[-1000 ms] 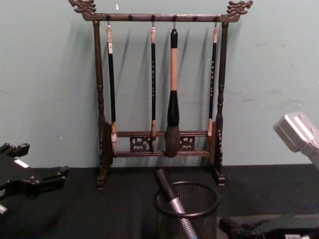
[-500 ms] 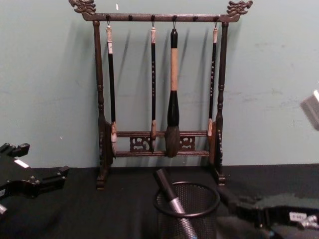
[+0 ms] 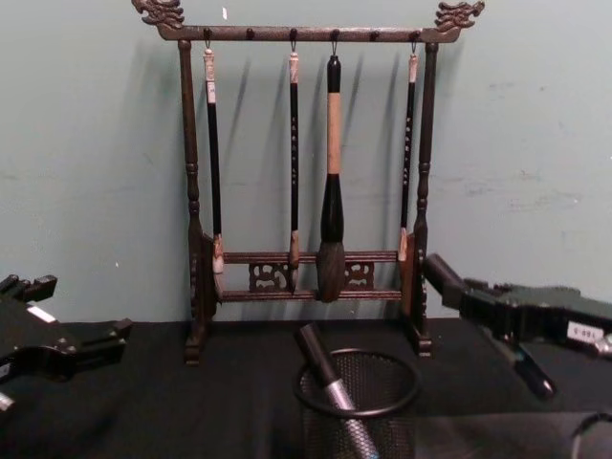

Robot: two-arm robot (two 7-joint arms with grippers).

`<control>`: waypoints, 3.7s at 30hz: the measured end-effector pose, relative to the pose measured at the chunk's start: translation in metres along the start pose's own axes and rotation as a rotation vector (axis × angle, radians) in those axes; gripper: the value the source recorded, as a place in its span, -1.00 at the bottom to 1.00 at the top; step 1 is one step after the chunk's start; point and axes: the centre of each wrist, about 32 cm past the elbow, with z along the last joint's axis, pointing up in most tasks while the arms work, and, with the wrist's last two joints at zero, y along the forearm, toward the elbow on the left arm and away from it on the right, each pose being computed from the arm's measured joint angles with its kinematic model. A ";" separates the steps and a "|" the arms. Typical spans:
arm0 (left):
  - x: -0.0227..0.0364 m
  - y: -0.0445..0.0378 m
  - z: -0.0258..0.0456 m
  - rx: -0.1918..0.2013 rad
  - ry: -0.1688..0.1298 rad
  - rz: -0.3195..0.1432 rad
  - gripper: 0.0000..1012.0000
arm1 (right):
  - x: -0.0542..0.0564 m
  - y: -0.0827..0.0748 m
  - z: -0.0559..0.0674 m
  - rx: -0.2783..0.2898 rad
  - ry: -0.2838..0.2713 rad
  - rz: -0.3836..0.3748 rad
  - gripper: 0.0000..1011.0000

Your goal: Pick up the water-based marker from the table and place it into the pen holder.

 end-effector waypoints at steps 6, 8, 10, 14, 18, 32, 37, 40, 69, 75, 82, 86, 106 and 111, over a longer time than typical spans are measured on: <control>0.0000 0.0000 0.0000 0.000 0.000 0.000 0.98 | -0.003 0.009 0.009 0.069 0.011 0.020 -0.52; 0.0000 0.0000 0.0000 0.000 0.000 0.000 0.98 | -0.004 0.012 0.010 0.078 0.012 0.027 -0.52; 0.0000 0.0000 0.0000 0.000 0.000 0.000 0.98 | -0.006 0.018 0.012 0.089 0.013 0.042 -0.52; 0.0000 0.0000 0.0000 0.000 0.000 0.000 0.98 | -0.011 0.029 0.017 0.103 0.011 0.072 -0.52; 0.0000 0.0000 0.0000 0.000 0.000 0.000 0.98 | -0.014 0.039 0.021 0.112 0.009 0.096 -0.52; 0.0000 0.0000 0.0000 0.000 0.000 0.000 0.98 | -0.033 0.079 0.020 0.080 0.015 0.199 -0.52; 0.0000 0.0000 0.0000 0.000 0.000 0.000 0.98 | -0.036 0.083 0.014 0.054 0.023 0.210 -0.52; 0.0000 0.0000 0.0000 0.000 0.000 0.000 0.98 | -0.037 0.084 0.012 0.043 0.027 0.211 -0.52; 0.0000 0.0000 0.0000 0.000 0.000 0.000 0.98 | -0.040 0.086 0.004 0.012 0.042 0.211 -0.47; 0.0000 0.0000 0.0000 0.000 0.000 0.000 0.98 | -0.040 0.086 0.004 0.013 0.042 0.211 0.12; 0.0000 0.0000 0.0000 0.000 0.000 0.000 0.98 | -0.040 0.086 0.004 0.013 0.043 0.210 0.76; 0.0000 0.0000 0.0000 0.000 0.000 0.000 0.98 | -0.040 0.086 0.004 0.014 0.043 0.210 0.94; 0.0000 0.0000 0.0000 0.000 0.000 0.000 0.98 | -0.020 0.061 0.025 0.080 0.021 0.108 0.98; 0.0000 0.0000 0.0000 0.000 0.000 0.000 0.98 | -0.007 0.042 0.030 0.096 0.006 0.036 0.98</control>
